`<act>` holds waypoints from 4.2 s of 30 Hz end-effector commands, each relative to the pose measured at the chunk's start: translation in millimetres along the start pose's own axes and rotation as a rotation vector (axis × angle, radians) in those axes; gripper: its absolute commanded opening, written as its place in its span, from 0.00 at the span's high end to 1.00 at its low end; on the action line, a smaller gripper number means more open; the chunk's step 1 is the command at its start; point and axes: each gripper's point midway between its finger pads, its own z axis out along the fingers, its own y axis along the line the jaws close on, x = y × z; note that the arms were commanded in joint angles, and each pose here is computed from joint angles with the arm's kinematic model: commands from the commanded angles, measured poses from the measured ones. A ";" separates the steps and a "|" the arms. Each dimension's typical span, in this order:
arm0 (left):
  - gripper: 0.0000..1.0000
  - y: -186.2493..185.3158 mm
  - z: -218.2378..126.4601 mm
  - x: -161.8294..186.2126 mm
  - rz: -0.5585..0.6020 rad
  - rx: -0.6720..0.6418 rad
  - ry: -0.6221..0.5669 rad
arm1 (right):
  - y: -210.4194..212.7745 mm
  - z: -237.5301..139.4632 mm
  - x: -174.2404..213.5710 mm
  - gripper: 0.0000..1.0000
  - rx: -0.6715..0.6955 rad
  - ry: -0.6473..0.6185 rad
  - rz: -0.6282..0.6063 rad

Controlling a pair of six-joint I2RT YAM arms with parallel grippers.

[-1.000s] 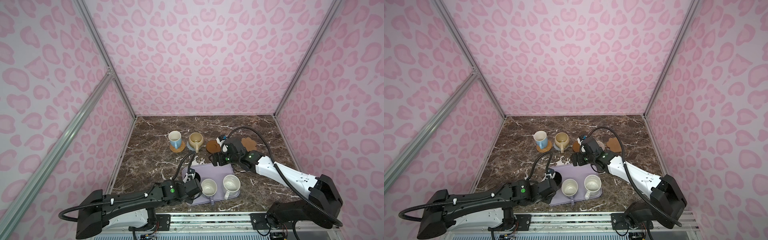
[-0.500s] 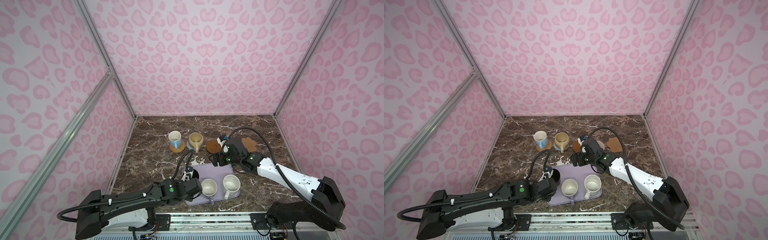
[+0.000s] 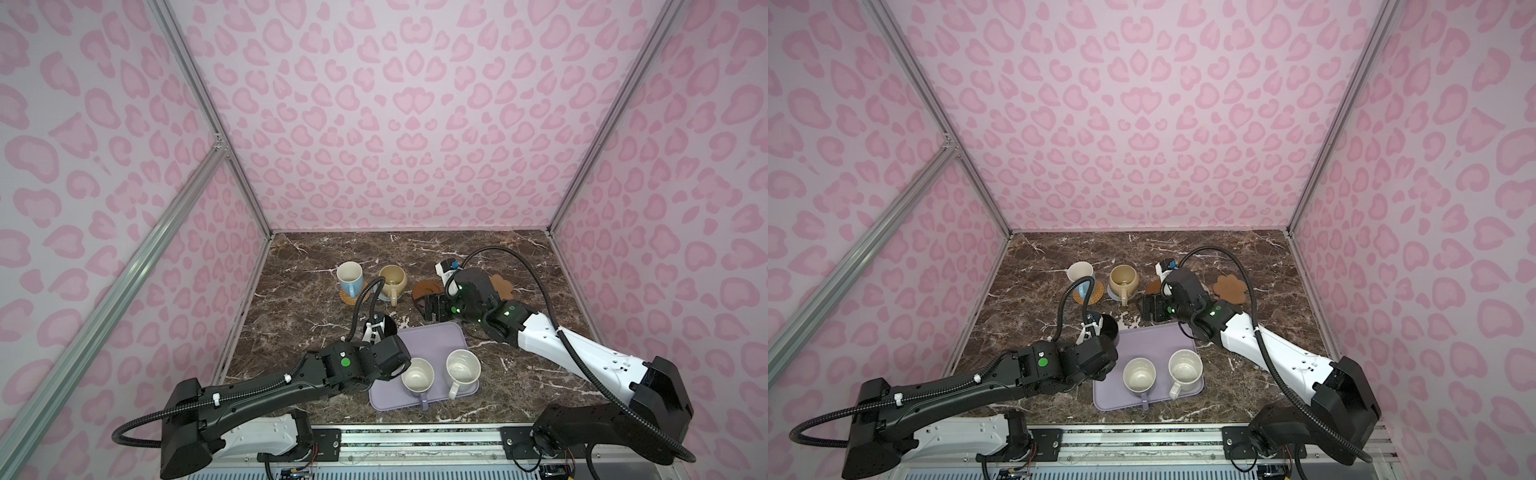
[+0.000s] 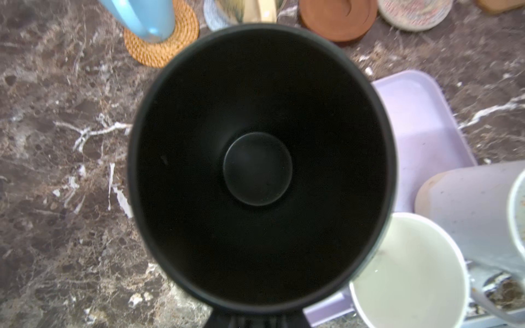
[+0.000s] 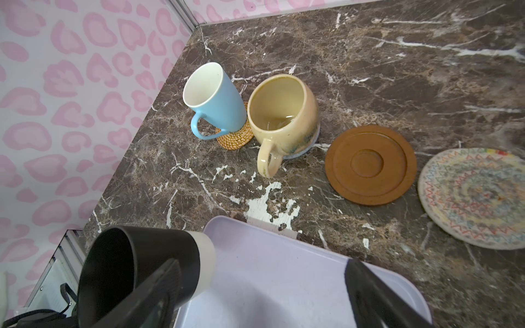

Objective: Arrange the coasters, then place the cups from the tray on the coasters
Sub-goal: 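Lift the black mug off the tray with the left gripper toward the coasters, then carry the black mug farther from the robot over the brown wooden coaster, then lower the black mug onto the brown wooden coaster and open the left gripper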

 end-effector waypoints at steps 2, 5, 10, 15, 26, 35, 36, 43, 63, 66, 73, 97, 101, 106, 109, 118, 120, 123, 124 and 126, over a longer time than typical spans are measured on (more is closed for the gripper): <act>0.97 -10.6 -2.6 -30.6 -0.001 0.006 -0.061 | -10.4 -2.6 -16.7 0.08 0.019 -0.065 0.029; 0.97 -23.2 0.5 -48.8 -0.011 0.016 -0.051 | -23.4 -2.1 -26.3 0.08 -0.035 -0.091 0.105; 0.97 -59.8 0.6 -89.3 0.027 0.072 -0.060 | -34.2 -7.1 -43.0 0.08 -0.032 -0.130 0.114; 0.97 -89.3 14.3 -119.5 0.060 0.083 -0.043 | -59.1 -20.6 -55.4 0.07 0.035 -0.191 0.158; 0.97 -120.9 57.5 -153.7 0.041 0.084 -0.024 | -118.5 -46.8 -49.0 0.07 0.110 -0.268 0.257; 0.98 -127.4 113.4 -164.0 -0.083 0.118 0.030 | -132.7 -42.8 -40.1 0.06 0.105 -0.210 0.284; 0.98 -126.9 117.7 -167.1 -0.087 0.108 0.026 | -133.6 -42.8 -39.5 0.07 0.100 -0.204 0.288; 0.99 -120.5 145.3 -178.1 -0.071 -0.039 0.032 | -142.4 -39.6 -31.9 0.07 0.098 -0.181 0.309; 0.99 -113.2 184.3 -157.0 -0.130 -0.084 0.117 | -157.3 -32.7 -24.3 0.08 0.100 -0.152 0.367; 0.98 -113.6 186.3 -154.1 -0.136 -0.082 0.125 | -157.1 -30.4 -23.5 0.08 0.095 -0.141 0.370; 0.92 -115.9 191.3 -150.1 -0.142 -0.074 0.135 | -157.5 -27.8 -21.7 0.08 0.093 -0.130 0.373; 0.68 -119.4 173.7 -149.9 -0.182 0.026 0.121 | -161.5 -18.5 -16.2 0.07 0.097 -0.093 0.391; 0.68 -122.0 172.6 -146.7 -0.190 0.047 0.130 | -162.5 -18.0 -15.2 0.07 0.102 -0.090 0.392; 0.69 -126.0 170.0 -148.2 -0.192 0.075 0.134 | -163.0 -16.3 -14.1 0.08 0.099 -0.088 0.398; 0.68 -125.4 165.8 -150.4 -0.199 0.081 0.127 | -163.9 -15.8 -13.5 0.07 0.103 -0.086 0.399; 0.42 -115.6 138.5 -159.8 -0.178 0.091 0.087 | -161.6 -20.3 -15.4 0.05 0.121 -0.108 0.370; 0.36 -113.7 125.5 -164.7 -0.182 0.115 0.061 | -157.1 -21.4 -18.2 0.05 0.116 -0.117 0.352; 0.32 -110.9 101.3 -172.1 -0.204 0.173 0.004 | -148.2 -24.0 -22.0 0.05 0.107 -0.122 0.335; 0.31 -110.4 95.8 -172.6 -0.209 0.189 -0.009 | -145.2 -24.8 -23.1 0.05 0.108 -0.122 0.325; 0.28 -104.9 80.7 -174.3 -0.228 0.218 -0.038 | -137.0 -28.2 -25.9 0.05 0.120 -0.126 0.299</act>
